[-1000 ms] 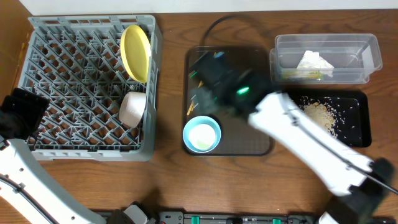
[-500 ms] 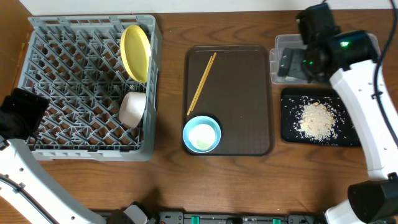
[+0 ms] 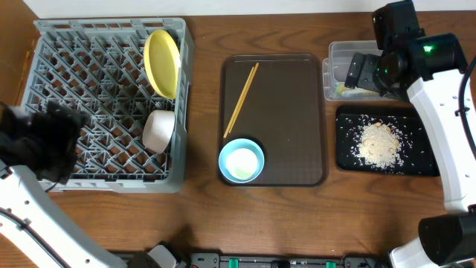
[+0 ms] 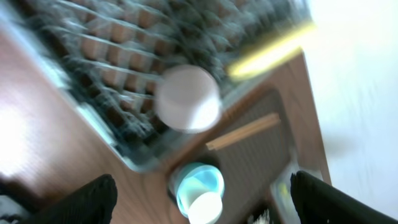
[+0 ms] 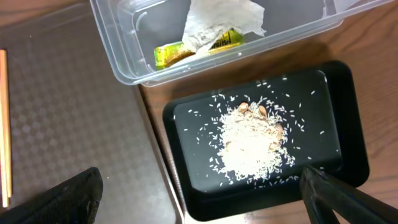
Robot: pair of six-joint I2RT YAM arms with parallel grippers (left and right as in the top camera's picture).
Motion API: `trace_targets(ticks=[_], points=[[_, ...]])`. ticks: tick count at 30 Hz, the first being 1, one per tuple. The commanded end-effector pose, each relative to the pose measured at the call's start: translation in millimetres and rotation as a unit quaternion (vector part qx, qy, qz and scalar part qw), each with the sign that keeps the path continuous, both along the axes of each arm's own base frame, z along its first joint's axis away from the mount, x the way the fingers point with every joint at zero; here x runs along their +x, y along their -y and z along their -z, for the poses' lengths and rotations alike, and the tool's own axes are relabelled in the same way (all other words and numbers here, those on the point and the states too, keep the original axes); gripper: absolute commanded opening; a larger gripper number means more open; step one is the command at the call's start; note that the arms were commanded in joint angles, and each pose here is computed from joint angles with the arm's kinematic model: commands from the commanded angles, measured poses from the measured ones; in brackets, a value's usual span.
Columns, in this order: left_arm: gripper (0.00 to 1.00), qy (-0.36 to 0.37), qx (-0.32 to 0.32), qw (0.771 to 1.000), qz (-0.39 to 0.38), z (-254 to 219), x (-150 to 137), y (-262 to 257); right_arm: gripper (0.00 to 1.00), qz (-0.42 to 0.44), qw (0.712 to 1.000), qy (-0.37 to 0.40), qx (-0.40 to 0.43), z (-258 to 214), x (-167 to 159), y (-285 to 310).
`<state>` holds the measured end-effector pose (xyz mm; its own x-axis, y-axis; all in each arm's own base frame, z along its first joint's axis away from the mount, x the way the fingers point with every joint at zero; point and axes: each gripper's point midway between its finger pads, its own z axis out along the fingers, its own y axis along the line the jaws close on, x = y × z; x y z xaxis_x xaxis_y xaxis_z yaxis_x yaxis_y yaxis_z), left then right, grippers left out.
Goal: Sort waste into correct bins and load items into the dishwasher
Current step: 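Swing the left arm from the rack toward the light-blue cup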
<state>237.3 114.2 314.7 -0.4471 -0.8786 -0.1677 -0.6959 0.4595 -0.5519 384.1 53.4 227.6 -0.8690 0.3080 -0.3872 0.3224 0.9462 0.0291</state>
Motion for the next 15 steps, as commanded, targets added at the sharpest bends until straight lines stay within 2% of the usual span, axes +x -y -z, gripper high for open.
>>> trace_targets(ticks=[1, 6, 11, 13, 15], points=[[0.9, 0.082, -0.048, 0.973, 0.211, -19.1, 9.3, 76.8, 0.99, 0.005, 1.0, 0.006, -0.001, -4.4, -0.9, 2.0], [0.8, 0.058, -0.055, 0.937, 0.34, -12.5, 0.6, 138.8, 0.99, 0.005, 1.0, 0.006, -0.001, -4.4, -0.9, 1.9], [0.74, 0.053, -0.042, 0.876, 0.478, -7.1, -8.0, 205.8, 0.99, 0.005, 1.0, 0.006, -0.001, -4.4, -0.9, 2.0], [0.74, 0.028, -0.018, 0.868, 0.495, 2.2, -10.2, 218.3, 0.99, 0.005, 1.0, 0.006, -0.001, -4.4, -0.9, 1.9], [0.73, -0.014, 0.013, 0.876, 0.482, 16.6, -10.5, 222.0, 0.99, 0.005, 1.0, 0.006, -0.001, -4.4, -0.9, 1.9]])
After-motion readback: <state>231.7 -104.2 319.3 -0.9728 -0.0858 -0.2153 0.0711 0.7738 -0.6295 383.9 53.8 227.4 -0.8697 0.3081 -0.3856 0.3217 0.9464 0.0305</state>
